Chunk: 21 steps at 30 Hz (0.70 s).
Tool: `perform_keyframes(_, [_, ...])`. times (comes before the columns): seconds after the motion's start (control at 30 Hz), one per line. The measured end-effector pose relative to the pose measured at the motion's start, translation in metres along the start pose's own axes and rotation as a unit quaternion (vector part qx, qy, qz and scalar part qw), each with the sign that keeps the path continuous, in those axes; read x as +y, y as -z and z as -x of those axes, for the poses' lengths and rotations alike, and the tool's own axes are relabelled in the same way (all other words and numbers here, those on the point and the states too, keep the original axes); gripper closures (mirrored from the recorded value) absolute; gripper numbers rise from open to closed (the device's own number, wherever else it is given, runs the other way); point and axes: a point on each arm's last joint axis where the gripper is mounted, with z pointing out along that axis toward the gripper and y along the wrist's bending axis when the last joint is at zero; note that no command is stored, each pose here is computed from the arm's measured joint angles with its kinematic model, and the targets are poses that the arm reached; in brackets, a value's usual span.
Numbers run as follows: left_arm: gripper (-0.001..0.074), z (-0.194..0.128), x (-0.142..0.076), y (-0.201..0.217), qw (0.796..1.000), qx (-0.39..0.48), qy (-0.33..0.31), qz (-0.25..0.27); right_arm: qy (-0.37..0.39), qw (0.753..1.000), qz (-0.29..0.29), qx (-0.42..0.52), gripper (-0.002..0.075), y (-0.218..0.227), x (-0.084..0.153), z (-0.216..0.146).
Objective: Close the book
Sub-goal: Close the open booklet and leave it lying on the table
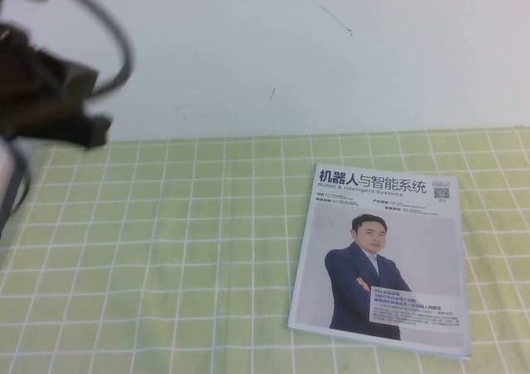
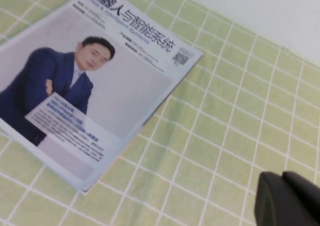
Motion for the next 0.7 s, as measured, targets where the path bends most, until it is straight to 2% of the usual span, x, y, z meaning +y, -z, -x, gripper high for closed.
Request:
perform_keyframes(0.23, [0.0738,-0.078,-0.014,0.057,0.993,-0.118,0.005,0.030,0.000,0.995,-0.032,-0.090,0.0729,0.021,0.026,-0.040])
perform_keyframes(0.37, [0.0738,-0.112,-0.020,0.072,0.984,-0.174,0.013,0.043,0.002,0.993,-0.042,-0.108,0.0730,0.020,0.035,-0.056])
perform_keyframes(0.5, [0.0738,-0.127,-0.022,0.071,0.983,-0.176,0.016,0.044,0.002,0.994,-0.040,-0.104,0.0730,0.017,0.037,-0.062])
perform_keyframes(0.7, [0.0738,-0.129,-0.022,0.069,0.984,-0.173,0.024,0.042,0.003,0.998,-0.010,-0.066,0.0730,0.015,0.042,-0.069])
